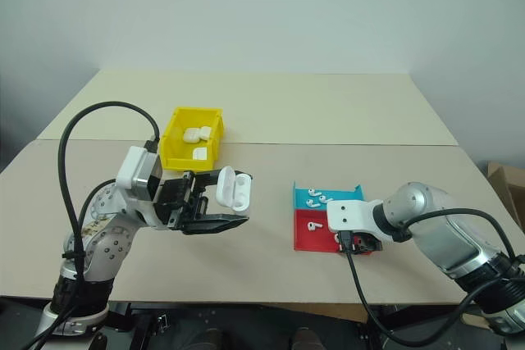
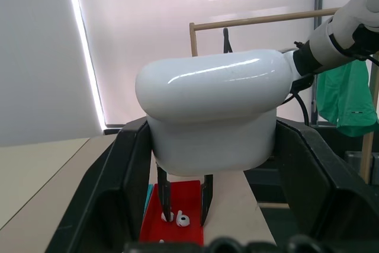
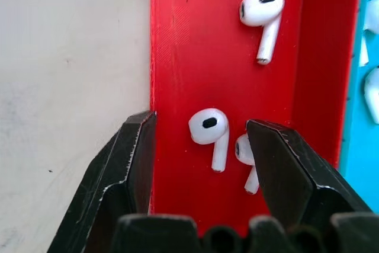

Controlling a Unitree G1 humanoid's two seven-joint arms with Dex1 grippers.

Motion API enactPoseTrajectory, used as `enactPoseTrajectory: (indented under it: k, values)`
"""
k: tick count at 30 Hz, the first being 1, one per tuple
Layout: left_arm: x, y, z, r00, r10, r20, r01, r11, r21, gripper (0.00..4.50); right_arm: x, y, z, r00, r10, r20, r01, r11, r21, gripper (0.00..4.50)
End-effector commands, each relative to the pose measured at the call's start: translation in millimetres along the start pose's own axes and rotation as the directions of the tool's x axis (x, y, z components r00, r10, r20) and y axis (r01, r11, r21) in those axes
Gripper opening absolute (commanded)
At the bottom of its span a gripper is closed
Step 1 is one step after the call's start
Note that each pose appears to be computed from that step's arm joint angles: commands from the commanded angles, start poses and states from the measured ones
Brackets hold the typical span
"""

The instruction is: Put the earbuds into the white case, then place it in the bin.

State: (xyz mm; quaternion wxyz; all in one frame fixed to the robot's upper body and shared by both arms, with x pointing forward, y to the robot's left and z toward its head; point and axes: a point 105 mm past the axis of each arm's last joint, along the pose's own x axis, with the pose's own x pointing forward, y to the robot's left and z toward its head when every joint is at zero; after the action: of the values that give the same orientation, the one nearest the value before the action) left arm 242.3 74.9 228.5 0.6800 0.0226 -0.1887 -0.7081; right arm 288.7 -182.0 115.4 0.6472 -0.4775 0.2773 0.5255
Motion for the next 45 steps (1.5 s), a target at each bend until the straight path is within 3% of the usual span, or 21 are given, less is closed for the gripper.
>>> enactPoseTrajectory:
  k: [1,5,9,11,17,23,25,27,29,32,35,38,45]
  values:
    - [2,-5,10,1.000,-0.014,0.016,0.014,0.999,0.044,2.82,-3,-5,2,1.000,-0.011,-0.010,0.011,0.999,-0.043,2.87]
    - [1,-6,10,1.000,-0.009,0.012,0.008,0.999,0.046,2.82,-2,-5,2,1.000,-0.004,-0.008,0.004,0.999,-0.046,2.35]
    - [0,-6,11,1.000,-0.005,0.008,0.005,0.999,0.049,2.82,-3,-6,2,1.000,-0.002,-0.008,0.001,0.999,-0.046,1.02]
    - [0,-6,11,1.000,-0.005,0.006,0.005,0.999,0.050,2.82,-3,-6,2,1.000,-0.001,-0.009,0.001,0.999,-0.043,0.63]
    - [-1,-5,11,1.000,-0.007,0.003,0.007,0.999,0.047,2.82,-10,-4,12,0.999,-0.003,0.046,0.003,1.000,-0.002,0.63]
    - [-1,-4,11,1.000,-0.007,0.004,0.007,0.999,0.042,2.82,-41,-3,43,0.962,-0.028,0.271,-0.017,0.986,0.163,0.63]
    - [2,2,11,1.000,0.030,0.008,-0.030,0.998,0.046,2.82,-56,-4,56,0.920,-0.083,0.383,-0.010,0.972,0.235,0.63]
    - [5,7,11,0.998,0.056,0.013,-0.057,0.998,0.042,2.82,-73,-8,71,0.834,-0.179,0.522,0.028,0.958,0.284,0.63]
    - [6,8,11,0.999,0.050,0.021,-0.051,0.998,0.034,2.82,-93,-14,84,0.718,-0.286,0.634,0.071,0.937,0.342,0.63]
    - [14,9,12,0.999,0.032,0.028,-0.033,0.999,0.013,2.82,-131,-24,106,0.465,-0.434,0.772,0.099,0.892,0.442,0.63]
    - [19,13,14,0.999,0.038,0.030,-0.038,0.999,0.008,2.82,-148,-23,119,0.328,-0.483,0.812,0.103,0.873,0.477,0.63]
    - [24,18,16,0.999,0.043,0.027,-0.043,0.999,0.001,2.82,-157,-20,132,0.252,-0.495,0.832,0.097,0.868,0.487,0.63]
    - [37,24,21,0.999,0.028,0.034,-0.028,1.000,-0.009,2.82,-150,-7,157,0.242,-0.443,0.863,0.046,0.894,0.446,0.63]
